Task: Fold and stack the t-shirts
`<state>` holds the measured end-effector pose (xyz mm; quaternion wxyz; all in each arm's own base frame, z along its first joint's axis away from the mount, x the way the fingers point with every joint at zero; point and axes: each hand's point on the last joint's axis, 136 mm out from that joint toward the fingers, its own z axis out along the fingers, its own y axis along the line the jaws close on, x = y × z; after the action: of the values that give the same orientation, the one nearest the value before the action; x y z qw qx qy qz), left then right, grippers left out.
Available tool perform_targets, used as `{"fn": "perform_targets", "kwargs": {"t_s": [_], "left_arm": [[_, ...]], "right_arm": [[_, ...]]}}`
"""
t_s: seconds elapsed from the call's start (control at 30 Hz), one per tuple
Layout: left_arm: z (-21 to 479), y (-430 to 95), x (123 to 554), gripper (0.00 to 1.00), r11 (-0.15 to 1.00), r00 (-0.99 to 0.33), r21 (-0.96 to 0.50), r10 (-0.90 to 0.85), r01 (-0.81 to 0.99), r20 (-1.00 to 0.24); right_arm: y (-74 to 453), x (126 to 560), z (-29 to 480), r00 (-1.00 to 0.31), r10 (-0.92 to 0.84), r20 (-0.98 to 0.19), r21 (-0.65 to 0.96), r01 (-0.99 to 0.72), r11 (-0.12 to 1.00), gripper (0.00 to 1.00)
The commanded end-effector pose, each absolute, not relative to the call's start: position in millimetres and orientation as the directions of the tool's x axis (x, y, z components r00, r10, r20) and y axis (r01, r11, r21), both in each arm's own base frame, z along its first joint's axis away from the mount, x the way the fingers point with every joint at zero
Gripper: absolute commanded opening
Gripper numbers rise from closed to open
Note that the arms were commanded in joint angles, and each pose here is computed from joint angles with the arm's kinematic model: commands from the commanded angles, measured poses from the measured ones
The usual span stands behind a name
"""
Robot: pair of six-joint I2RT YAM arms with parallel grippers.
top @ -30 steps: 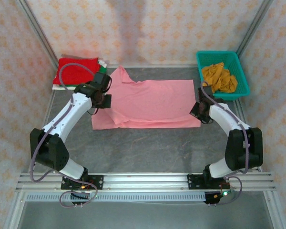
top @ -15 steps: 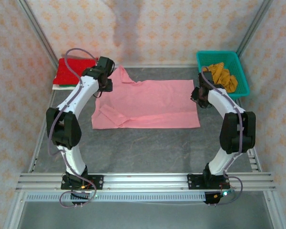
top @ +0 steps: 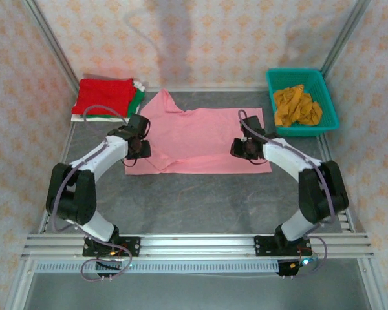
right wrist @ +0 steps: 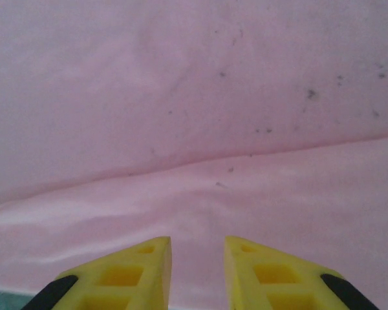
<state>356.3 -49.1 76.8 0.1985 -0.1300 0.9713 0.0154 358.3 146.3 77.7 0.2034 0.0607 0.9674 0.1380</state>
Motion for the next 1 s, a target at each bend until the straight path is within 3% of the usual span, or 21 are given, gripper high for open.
{"fn": "perform_targets", "kwargs": {"t_s": [0.0,0.2,0.5,0.73,0.97], "left_arm": [[62,-52,373,0.43,0.943,-0.856,-0.092,-0.329,-0.320,-0.399],[32,-43,360,0.43,0.923,-0.852,-0.064,-0.375,-0.379,-0.365],[6,-27,305,0.42,0.891,-0.838,-0.038,-0.441,-0.453,-0.321],[34,-10,274,0.41,0.870,-0.797,-0.032,-0.464,-0.491,-0.386],[73,-30,291,0.41,0.893,-0.797,-0.151,-0.447,-0.424,-0.406]], "right_arm": [[149,374,68,-0.908,0.188,-0.374,0.273,0.085,0.958,0.27],[146,373,37,-0.913,0.230,-0.336,0.266,0.142,0.953,0.27],[144,325,6,-0.920,0.298,-0.256,0.320,0.210,0.924,0.28],[171,285,13,-0.935,0.290,-0.205,0.384,0.196,0.902,0.28],[180,295,53,-0.909,0.322,-0.266,0.401,0.199,0.894,0.29]]}}
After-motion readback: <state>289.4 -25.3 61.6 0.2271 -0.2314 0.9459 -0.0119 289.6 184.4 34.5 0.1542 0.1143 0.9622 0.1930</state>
